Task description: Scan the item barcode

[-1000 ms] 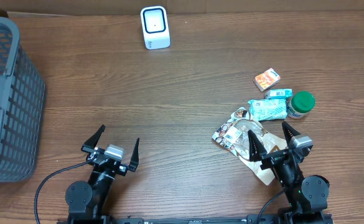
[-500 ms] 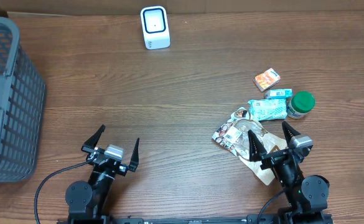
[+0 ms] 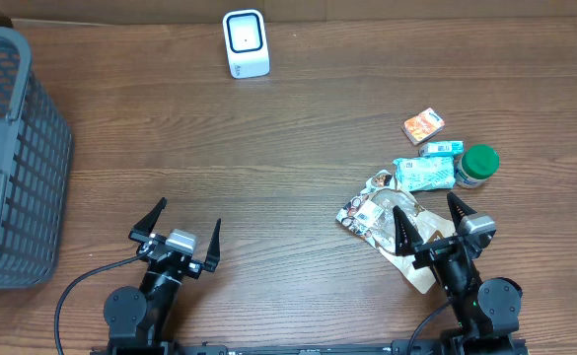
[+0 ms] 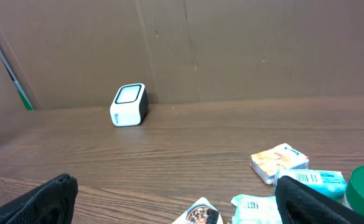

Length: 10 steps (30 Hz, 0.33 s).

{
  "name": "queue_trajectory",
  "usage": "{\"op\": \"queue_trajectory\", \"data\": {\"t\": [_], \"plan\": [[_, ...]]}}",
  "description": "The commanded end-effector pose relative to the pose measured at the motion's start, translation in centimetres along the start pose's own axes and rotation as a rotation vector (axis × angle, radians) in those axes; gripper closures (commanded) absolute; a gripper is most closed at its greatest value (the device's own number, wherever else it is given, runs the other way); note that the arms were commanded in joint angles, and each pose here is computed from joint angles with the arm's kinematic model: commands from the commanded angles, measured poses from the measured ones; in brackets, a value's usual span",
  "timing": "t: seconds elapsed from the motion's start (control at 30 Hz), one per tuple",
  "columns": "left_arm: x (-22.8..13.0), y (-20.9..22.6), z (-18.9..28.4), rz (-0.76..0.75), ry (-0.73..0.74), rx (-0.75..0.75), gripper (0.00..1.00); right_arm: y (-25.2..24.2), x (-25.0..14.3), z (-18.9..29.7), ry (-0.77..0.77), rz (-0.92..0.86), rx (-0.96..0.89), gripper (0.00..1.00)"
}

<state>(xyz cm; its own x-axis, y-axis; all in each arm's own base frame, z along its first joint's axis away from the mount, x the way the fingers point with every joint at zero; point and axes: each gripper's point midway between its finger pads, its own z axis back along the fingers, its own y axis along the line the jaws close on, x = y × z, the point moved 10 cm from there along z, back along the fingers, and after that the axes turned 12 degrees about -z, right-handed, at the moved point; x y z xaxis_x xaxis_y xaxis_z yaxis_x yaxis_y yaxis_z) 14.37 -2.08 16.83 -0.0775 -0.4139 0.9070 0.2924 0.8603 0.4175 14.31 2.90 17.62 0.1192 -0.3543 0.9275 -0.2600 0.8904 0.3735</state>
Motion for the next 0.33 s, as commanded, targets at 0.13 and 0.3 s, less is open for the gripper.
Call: {"op": "queue_trajectory", "data": {"t": [0.13,0.3], "plan": [[-0.06,0.07,0.04,-0.011,-0.004,0.012,0.00,-0.05,-0.22,-0.01,-0.004,-0.003,0.000,0.00],[-0.07,0.07,0.04,-0.011,-0.004,0.011,0.00,-0.06,-0.21,-0.01,-0.004,-0.003,0.000,0.00]]}}
